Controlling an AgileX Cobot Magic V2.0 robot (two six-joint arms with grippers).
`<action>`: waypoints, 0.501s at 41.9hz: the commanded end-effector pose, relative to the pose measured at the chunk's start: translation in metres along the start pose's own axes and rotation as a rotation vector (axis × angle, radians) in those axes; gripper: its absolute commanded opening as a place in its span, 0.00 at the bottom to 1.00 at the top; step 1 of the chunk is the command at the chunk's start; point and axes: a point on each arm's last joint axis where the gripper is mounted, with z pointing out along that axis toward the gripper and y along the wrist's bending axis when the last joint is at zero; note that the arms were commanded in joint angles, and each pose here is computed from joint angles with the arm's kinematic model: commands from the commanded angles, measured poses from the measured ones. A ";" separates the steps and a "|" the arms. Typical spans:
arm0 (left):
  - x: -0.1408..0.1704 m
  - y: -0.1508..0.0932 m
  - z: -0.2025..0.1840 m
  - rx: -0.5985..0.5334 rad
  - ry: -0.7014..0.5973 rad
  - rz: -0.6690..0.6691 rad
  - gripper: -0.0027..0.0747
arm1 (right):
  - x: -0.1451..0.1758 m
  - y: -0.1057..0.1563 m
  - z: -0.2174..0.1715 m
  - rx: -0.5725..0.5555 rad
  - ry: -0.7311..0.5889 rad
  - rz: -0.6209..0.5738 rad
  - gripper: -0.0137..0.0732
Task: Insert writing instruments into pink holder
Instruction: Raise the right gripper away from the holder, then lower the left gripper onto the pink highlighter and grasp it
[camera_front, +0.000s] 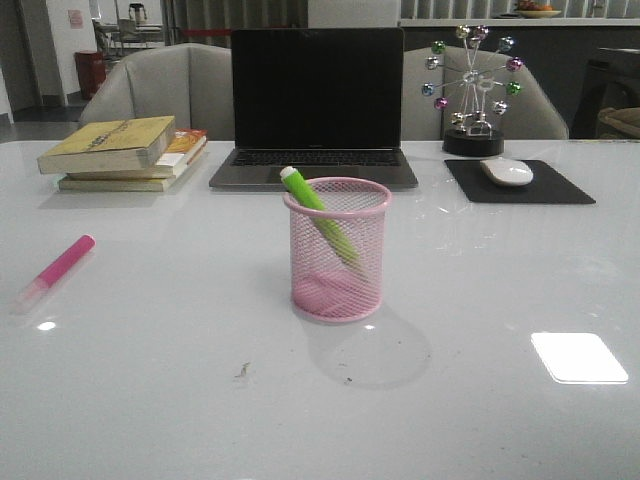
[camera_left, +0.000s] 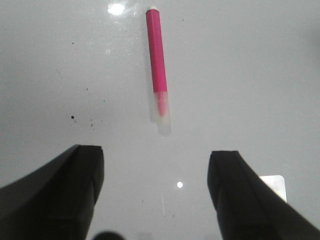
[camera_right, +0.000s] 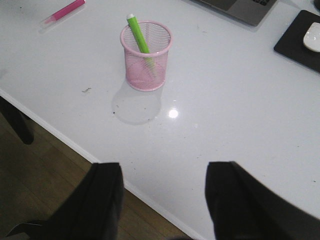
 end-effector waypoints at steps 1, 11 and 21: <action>-0.029 0.002 0.008 0.011 -0.068 -0.032 0.69 | -0.012 -0.001 -0.004 0.005 -0.086 -0.011 0.71; -0.067 0.008 0.066 0.023 -0.013 -0.044 0.69 | -0.012 -0.001 -0.004 0.005 -0.086 -0.011 0.71; -0.089 0.008 0.111 0.027 0.023 -0.035 0.69 | -0.012 -0.001 -0.004 0.005 -0.086 -0.011 0.71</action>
